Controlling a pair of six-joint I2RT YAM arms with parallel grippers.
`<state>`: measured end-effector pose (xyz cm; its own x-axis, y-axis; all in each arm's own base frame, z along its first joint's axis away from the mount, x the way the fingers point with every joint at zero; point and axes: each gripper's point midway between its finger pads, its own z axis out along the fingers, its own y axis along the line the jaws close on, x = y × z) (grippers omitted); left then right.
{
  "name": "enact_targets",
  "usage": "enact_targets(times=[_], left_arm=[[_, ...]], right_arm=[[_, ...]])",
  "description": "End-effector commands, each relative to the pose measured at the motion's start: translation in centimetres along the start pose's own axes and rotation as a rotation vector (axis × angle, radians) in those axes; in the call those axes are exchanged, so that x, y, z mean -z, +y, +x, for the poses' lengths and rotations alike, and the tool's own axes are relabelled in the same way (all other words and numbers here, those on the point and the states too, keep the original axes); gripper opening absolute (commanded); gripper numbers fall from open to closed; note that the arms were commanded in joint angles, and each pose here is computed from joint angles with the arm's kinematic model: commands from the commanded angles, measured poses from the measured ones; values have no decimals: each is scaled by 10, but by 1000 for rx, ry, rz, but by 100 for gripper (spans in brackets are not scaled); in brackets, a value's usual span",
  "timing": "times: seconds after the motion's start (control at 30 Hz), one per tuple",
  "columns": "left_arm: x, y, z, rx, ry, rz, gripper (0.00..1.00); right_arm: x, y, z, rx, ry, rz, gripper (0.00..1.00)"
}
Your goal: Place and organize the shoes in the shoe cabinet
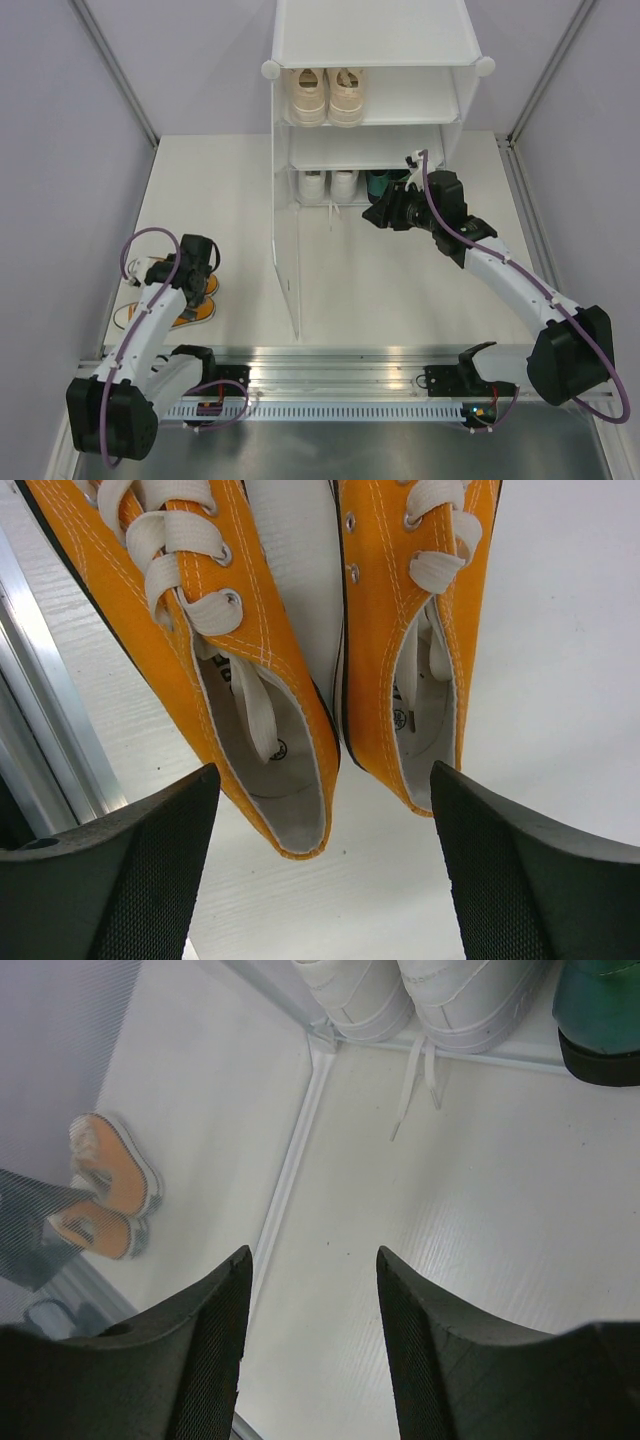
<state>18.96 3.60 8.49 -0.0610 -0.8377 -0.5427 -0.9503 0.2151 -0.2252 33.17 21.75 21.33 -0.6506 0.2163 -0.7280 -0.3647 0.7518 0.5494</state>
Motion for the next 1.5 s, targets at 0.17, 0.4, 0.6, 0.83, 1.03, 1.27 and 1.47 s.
enact_targets(times=[0.17, 0.4, 0.6, 0.83, 1.03, 1.27, 1.47], left_arm=[[-17, -5, 17, 31, 40, 5, 82], [-35, -2, 31, 11, 56, -32, 78], [-41, -2, 35, 10, 58, -35, 68], [-49, -12, 43, 0, 75, 18, 26], [-45, -18, 42, -39, 84, 58, 8], [-25, -35, 43, -132, 134, 185, 2], [14, -65, 39, -211, 196, 378, 2]], right_arm=[[3, 1, -12, 4, -58, 8, 57], [4, -5, -10, 5, -62, 39, 56], [5, -5, -11, 9, -66, 46, 56], [6, -6, -12, 11, -70, 52, 56], [7, -5, -12, 15, -70, 52, 56], [16, -3, -15, 25, -79, 62, 56], [26, -2, -10, 26, -71, 62, 56]])
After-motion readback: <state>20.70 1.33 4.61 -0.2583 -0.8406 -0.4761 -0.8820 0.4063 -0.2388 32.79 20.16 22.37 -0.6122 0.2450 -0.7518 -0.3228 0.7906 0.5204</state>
